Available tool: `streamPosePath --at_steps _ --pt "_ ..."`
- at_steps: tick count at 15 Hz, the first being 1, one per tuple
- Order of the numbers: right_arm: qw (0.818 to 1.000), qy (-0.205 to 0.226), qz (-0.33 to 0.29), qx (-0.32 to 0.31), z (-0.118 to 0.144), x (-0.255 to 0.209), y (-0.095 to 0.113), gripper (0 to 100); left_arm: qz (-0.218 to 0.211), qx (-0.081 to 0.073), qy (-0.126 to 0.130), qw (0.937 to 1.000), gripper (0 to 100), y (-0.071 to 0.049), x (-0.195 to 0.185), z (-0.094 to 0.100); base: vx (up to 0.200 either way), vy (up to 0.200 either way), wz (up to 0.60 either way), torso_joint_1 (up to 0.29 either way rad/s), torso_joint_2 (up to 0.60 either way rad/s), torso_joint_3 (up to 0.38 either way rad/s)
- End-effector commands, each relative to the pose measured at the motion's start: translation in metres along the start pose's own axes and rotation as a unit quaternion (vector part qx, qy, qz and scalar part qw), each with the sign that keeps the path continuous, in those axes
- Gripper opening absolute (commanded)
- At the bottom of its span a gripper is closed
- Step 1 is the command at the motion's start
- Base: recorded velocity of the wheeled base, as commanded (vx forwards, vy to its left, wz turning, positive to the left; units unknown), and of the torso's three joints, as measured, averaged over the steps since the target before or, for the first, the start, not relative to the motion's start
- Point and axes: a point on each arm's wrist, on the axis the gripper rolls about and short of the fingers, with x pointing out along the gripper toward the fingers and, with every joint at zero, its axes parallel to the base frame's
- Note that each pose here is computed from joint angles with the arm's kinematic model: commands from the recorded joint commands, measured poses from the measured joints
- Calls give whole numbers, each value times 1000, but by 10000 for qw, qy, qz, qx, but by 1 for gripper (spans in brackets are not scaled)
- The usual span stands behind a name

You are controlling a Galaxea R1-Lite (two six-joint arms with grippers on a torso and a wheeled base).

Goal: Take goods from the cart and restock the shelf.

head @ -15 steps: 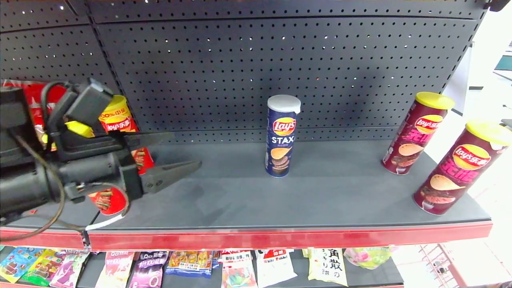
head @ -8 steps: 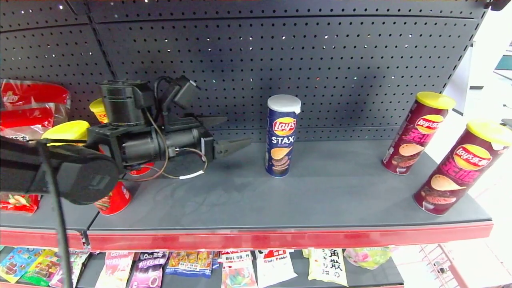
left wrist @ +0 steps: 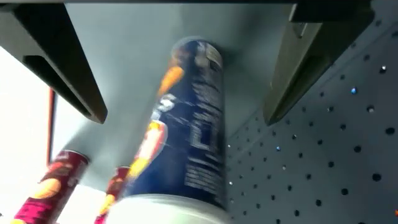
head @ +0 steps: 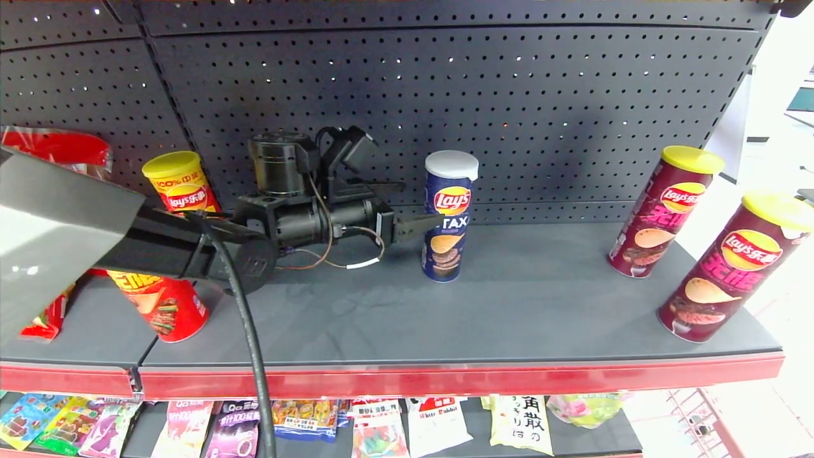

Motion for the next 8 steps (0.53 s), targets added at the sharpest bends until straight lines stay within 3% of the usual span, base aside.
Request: streamPosePath --at_steps 1,8 --pt "10000 7 4 -4 0 0 0 0 -38 -18 30 10000 100 4 13 -8 0 0 0 0 0 0" --pt "10000 68 11 -6 -4 1 0 0 -203 14 -13 9998 100 7 44 3 0 0 0 0 0 0"
